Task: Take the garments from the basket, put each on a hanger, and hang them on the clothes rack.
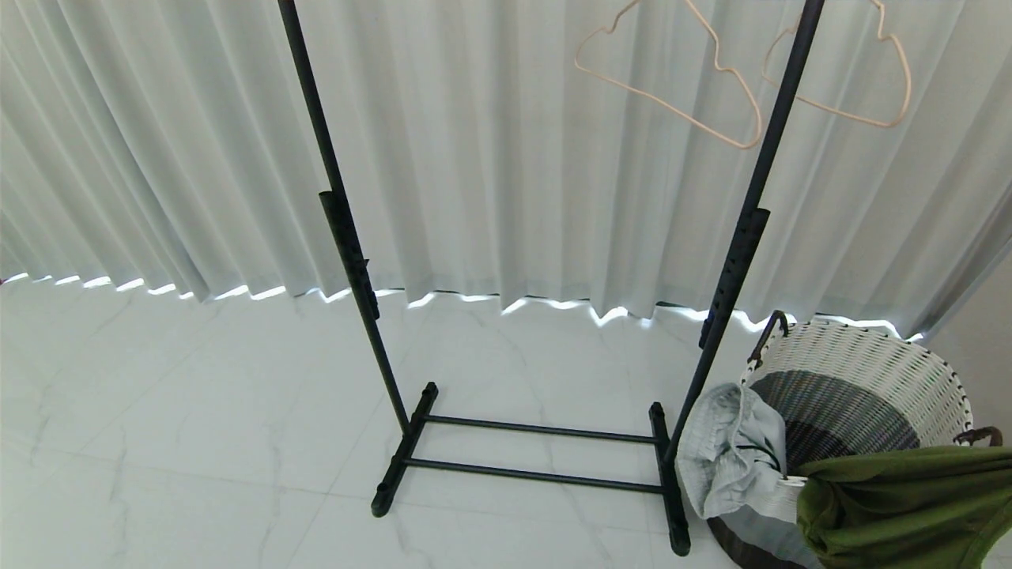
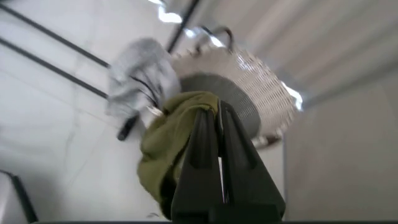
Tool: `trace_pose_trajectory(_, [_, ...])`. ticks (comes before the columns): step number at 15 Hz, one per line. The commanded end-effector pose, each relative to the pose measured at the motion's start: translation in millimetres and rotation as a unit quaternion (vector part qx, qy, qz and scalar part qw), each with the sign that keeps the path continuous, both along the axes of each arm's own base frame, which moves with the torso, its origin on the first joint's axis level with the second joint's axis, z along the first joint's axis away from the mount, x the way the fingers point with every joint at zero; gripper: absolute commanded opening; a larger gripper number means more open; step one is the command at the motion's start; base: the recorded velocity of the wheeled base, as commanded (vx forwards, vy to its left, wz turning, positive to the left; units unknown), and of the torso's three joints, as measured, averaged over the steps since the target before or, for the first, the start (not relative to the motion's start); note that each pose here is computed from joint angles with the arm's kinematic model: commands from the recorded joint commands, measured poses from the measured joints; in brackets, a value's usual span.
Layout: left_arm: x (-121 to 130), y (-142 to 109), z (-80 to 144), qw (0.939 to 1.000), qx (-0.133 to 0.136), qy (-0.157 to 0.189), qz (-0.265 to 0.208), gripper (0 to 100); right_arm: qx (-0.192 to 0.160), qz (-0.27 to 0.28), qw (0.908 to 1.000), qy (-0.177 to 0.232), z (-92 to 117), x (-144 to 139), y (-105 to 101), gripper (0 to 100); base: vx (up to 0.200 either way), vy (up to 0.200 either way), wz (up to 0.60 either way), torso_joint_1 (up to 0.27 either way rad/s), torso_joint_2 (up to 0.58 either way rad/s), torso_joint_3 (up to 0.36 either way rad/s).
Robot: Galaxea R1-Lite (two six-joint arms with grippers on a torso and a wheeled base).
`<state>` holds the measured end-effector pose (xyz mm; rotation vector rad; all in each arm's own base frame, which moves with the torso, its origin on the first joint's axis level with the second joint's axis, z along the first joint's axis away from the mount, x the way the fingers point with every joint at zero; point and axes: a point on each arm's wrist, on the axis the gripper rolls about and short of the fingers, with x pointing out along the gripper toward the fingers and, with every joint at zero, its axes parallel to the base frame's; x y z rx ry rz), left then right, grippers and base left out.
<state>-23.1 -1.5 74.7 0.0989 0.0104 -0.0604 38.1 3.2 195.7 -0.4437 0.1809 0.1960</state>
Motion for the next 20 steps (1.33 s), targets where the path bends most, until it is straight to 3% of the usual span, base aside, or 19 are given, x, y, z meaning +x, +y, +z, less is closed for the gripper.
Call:
trace_pose_trajectory(1, [0.0,-0.1,-0.1,1.0000,0.004,0.000,-0.001,100,-0.008,0.068,0.9976,-0.013,9.6,0.8,4.7,0,0.000,0.000,0.00,0.000,0.00,0.000])
trace_pose_trajectory(3, [0.0,-0.1,-0.1,0.9999,0.016,-0.001,0.000,100,-0.018,0.088,0.9959,-0.012,11.6,3.4,6.5,0,0.000,0.000,0.00,0.000,0.00,0.000])
trace_pose_trajectory(6, [0.1,-0.1,0.1,0.9999,0.011,-0.003,0.000,100,-0.017,0.132,0.9910,-0.017,28.3,12.6,12.4,0,0.000,0.000,0.00,0.000,0.00,0.000])
trace_pose_trajectory(9, [0.2,0.0,-0.1,1.0000,0.007,-0.003,-0.001,100,-0.005,0.134,0.9909,-0.007,31.0,18.4,14.3,0,0.000,0.000,0.00,0.000,0.00,0.000])
trace_pose_trajectory(14, [0.2,-0.2,0.2,0.9999,0.016,-0.005,-0.002,100,0.046,0.165,0.9834,0.060,9.0,19.0,20.1,0,0.000,0.000,0.00,0.000,0.00,0.000])
trace_pose_trajectory(16, [0.2,-0.4,0.2,0.9998,0.020,-0.005,-0.007,100,0.096,0.211,0.9697,0.079,9.4,14.9,26.4,0,0.000,0.000,0.00,0.000,0.00,0.000])
trace_pose_trajectory(17, [-1.1,-0.4,6.7,0.9995,0.021,-0.023,-0.009,100,0.124,0.232,0.9619,0.074,17.0,10.8,28.0,0,0.000,0.000,0.00,0.000,0.00,0.000])
trace_pose_trajectory(18, [-1.7,0.1,42.9,0.9982,-0.008,-0.053,-0.027,100,0.144,0.256,0.9534,0.068,24.9,5.9,28.7,0,0.000,0.000,0.00,0.000,0.00,0.000])
trace_pose_trajectory(19, [7.0,1.0,81.0,0.9960,-0.056,-0.057,-0.039,100,0.157,0.274,0.9461,0.071,28.4,3.9,30.2,0,0.000,0.000,0.00,0.000,0.00,0.000])
trace_pose_trajectory(20, [11.1,1.0,112.0,0.9950,-0.050,-0.079,-0.035,100,0.159,0.289,0.9411,0.073,30.7,3.1,31.7,0,0.000,0.000,0.00,0.000,0.00,0.000])
